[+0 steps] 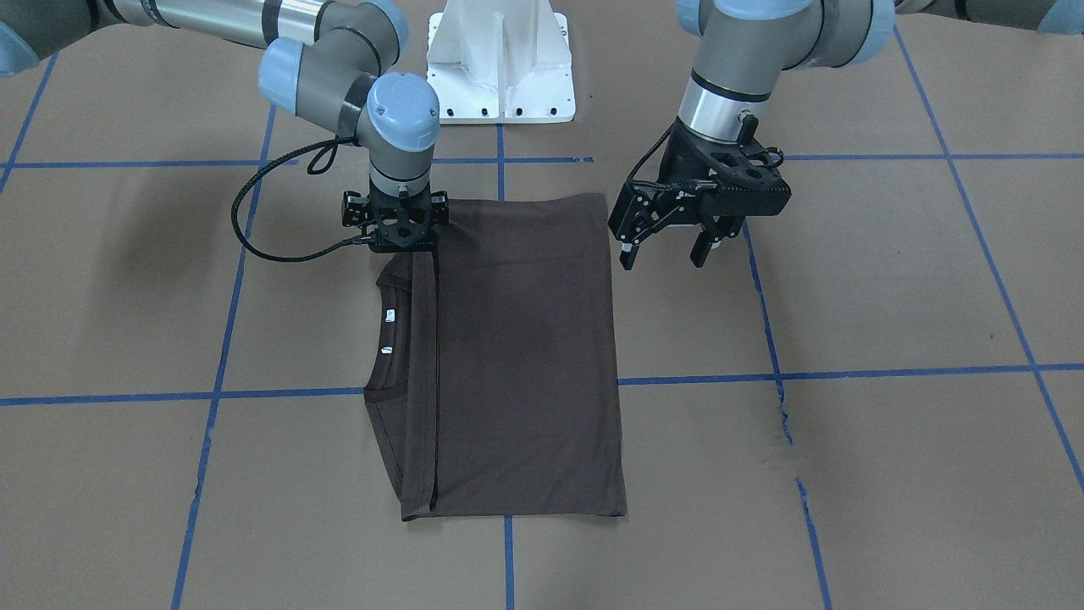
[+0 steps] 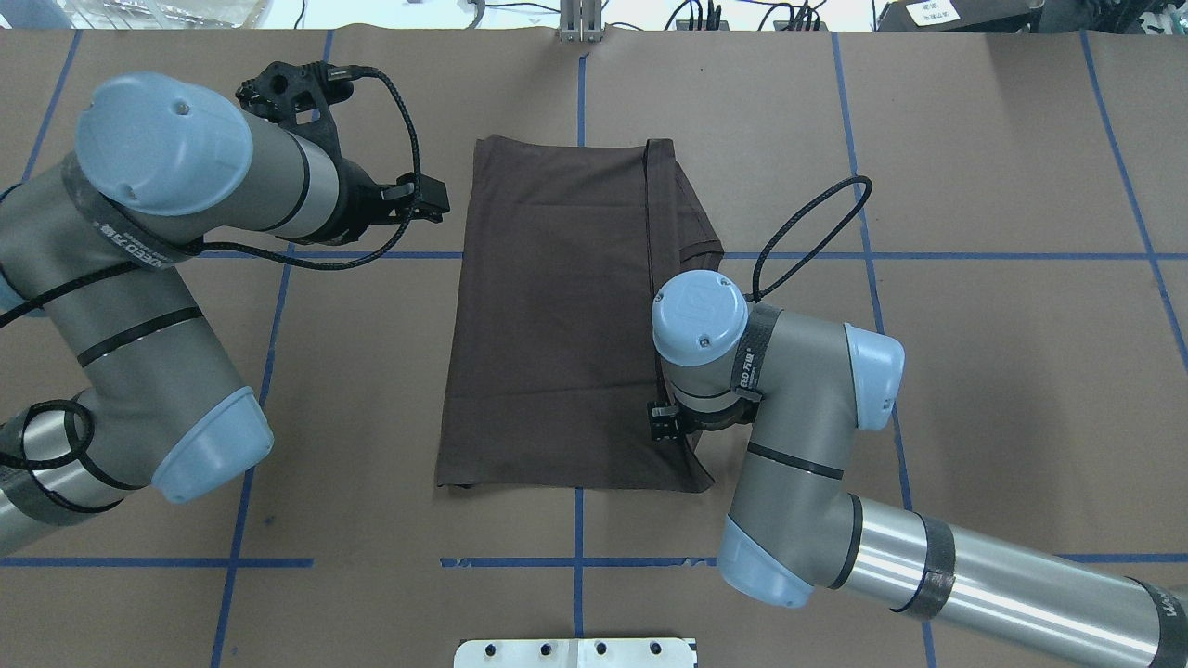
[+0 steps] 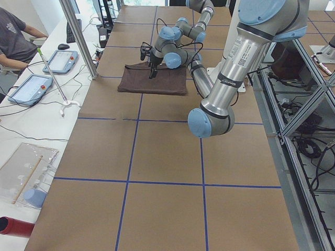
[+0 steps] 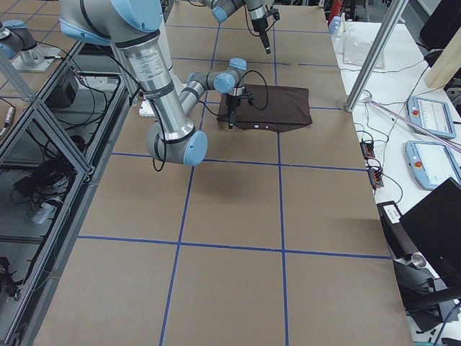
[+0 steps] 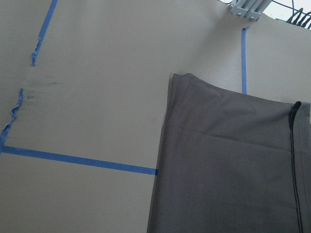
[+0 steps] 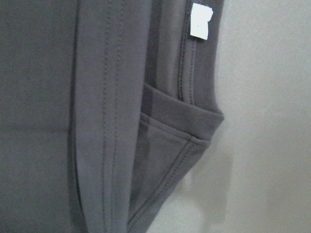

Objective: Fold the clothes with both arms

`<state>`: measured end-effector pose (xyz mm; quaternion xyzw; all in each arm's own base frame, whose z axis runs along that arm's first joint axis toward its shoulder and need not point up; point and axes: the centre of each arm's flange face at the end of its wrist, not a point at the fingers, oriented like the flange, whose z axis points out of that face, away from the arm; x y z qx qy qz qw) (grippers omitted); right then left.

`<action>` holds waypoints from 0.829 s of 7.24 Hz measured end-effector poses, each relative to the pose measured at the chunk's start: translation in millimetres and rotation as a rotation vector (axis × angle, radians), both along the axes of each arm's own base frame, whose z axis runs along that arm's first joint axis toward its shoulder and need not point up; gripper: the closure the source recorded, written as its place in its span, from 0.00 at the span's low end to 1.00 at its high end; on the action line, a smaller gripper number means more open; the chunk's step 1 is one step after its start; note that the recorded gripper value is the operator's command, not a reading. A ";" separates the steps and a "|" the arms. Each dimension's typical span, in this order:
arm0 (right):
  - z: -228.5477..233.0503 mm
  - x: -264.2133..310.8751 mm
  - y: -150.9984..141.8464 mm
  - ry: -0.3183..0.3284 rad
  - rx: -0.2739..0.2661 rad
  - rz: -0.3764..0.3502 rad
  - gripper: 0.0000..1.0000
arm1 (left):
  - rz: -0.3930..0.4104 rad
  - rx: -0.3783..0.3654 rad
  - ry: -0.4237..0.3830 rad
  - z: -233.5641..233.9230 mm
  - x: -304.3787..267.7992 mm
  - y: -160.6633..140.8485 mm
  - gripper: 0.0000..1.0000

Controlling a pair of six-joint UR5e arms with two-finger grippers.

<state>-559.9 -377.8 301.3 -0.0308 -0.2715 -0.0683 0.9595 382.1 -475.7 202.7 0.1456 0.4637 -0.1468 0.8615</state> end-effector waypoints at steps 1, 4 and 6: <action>5.4 4.4 -2.2 0.007 -0.003 0.006 0.00 | 0.000 -0.001 0.001 -0.4 0.0 0.0 0.00; 36.4 46.9 -16.9 0.030 -0.006 0.040 0.00 | -0.001 -0.002 0.003 -1.1 0.1 0.0 0.00; 10.6 74.6 -32.3 -0.035 0.010 0.060 0.00 | 0.000 -0.008 0.009 -1.4 1.0 1.7 0.00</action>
